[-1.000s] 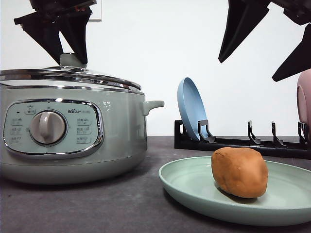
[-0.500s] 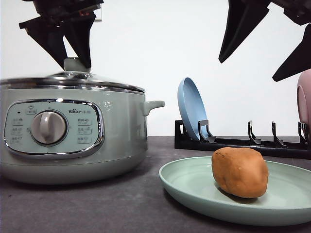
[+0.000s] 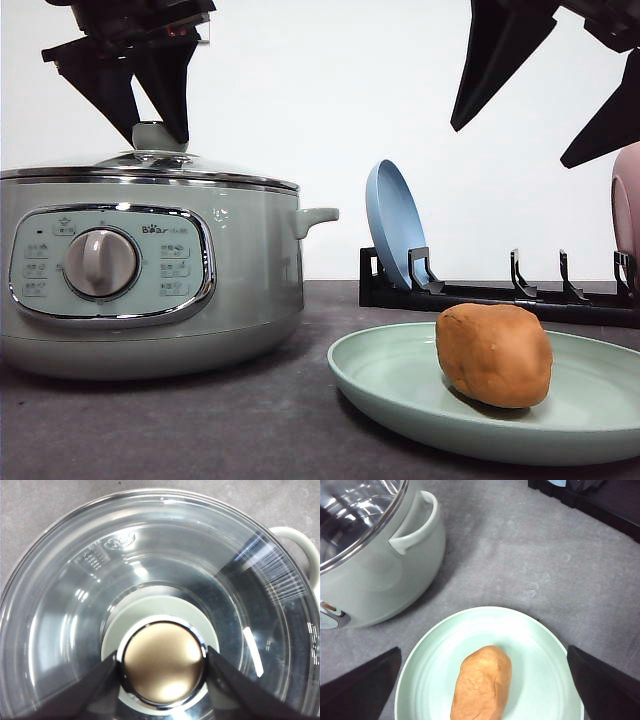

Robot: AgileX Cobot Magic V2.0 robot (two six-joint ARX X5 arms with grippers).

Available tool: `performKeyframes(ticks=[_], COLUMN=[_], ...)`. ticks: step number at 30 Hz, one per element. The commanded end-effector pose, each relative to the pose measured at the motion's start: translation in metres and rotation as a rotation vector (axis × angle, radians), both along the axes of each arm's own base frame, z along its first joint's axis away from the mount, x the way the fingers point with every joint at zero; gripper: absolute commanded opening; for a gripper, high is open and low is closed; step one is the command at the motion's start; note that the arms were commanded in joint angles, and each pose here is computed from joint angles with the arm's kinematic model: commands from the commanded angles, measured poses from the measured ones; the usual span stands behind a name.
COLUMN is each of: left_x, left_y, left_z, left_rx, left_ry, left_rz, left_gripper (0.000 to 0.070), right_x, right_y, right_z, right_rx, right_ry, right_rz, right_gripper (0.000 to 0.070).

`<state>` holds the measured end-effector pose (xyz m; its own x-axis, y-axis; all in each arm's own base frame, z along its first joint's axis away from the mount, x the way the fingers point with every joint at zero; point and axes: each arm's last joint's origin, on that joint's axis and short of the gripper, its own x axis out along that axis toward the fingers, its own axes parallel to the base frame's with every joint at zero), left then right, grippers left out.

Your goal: Transfer potato from steamer to green plate

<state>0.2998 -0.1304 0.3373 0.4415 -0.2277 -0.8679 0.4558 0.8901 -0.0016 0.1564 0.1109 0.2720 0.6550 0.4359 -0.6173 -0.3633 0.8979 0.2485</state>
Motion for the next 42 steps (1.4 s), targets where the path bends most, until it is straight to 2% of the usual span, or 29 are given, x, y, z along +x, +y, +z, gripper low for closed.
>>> performKeyframes(ticks=[1, 2, 3, 10, 17, 25, 30, 37, 42], left_x=[0.006, 0.005, 0.005, -0.008, -0.036, -0.078, -0.099, -0.117, -0.119], left_y=[-0.005, -0.004, -0.004, 0.001, 0.012, 0.025, 0.031, 0.036, 0.037], left_z=[-0.006, -0.004, -0.003, 0.018, 0.047, 0.075, 0.083, 0.085, 0.083], left_rx=[0.013, 0.011, 0.009, -0.029, -0.091, -0.262, -0.336, -0.363, -0.351], left_ry=[0.017, 0.013, 0.008, -0.074, -0.143, -0.117, -0.072, -0.004, 0.027], left_rz=[-0.006, -0.006, -0.006, -0.003, -0.01, -0.129, -0.188, -0.218, -0.218], left_gripper=[0.0455, 0.051, 0.0526, 0.0527, 0.0513, 0.0509, 0.0509, 0.0508, 0.0498], right_x=[0.001, 0.001, 0.001, 0.001, 0.0, -0.003, -0.005, -0.008, -0.009], right_y=[0.002, 0.002, 0.002, 0.002, 0.002, 0.004, 0.005, 0.007, 0.007], right_z=[0.005, 0.005, 0.004, 0.004, 0.004, 0.003, 0.001, 0.001, 0.001], right_rx=[0.001, -0.001, -0.002, -0.01, -0.003, 0.052, 0.084, 0.137, 0.141], right_ry=[-0.017, -0.017, -0.017, -0.015, -0.01, 0.047, 0.099, 0.15, 0.159], right_rz=[0.012, 0.013, 0.014, 0.018, 0.03, 0.127, 0.195, 0.281, 0.29], right_gripper=[0.0695, 0.0695, 0.0695, 0.0695, 0.0695, 0.0695, 0.0695, 0.0694, 0.0694])
